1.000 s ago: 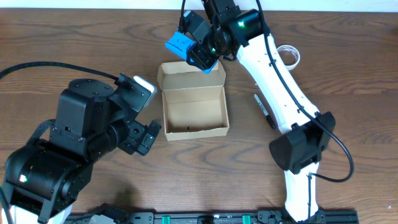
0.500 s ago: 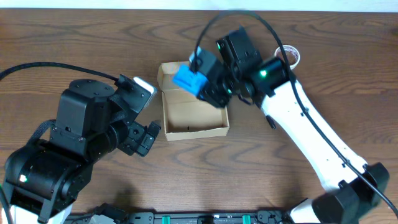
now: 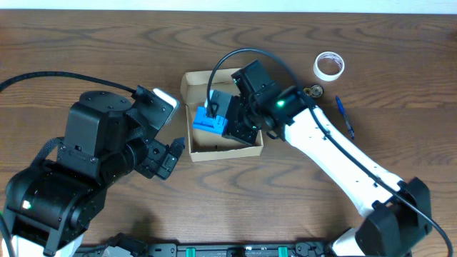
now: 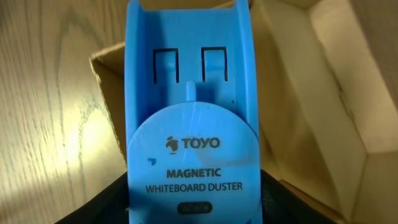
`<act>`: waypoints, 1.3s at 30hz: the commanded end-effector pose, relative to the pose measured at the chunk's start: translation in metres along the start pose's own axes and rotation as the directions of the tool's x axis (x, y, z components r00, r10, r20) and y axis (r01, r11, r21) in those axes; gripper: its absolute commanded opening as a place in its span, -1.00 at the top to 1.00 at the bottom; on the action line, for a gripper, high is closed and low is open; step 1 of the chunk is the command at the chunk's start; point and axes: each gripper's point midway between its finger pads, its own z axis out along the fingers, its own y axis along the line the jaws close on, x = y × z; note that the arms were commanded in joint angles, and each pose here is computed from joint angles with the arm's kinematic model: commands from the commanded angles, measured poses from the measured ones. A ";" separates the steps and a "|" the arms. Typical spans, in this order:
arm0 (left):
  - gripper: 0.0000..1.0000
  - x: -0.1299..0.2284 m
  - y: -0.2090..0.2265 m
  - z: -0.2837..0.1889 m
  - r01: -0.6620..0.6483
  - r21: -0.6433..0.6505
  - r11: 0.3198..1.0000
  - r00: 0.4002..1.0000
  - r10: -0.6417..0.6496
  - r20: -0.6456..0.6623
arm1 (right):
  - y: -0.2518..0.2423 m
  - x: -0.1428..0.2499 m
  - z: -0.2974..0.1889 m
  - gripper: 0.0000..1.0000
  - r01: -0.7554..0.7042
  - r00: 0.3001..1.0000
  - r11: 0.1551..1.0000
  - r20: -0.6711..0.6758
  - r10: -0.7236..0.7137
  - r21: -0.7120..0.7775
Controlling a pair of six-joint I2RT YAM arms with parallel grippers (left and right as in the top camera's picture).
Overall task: Pack container
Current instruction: 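Lower the blue duster into the box with the right gripper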
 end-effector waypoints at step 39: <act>-0.90 -0.003 0.002 -0.003 0.016 -0.011 1.000 1.000 -0.016 0.010 | 0.011 0.031 0.091 -0.15 0.207 0.975 0.954 -0.031 -0.219 -0.218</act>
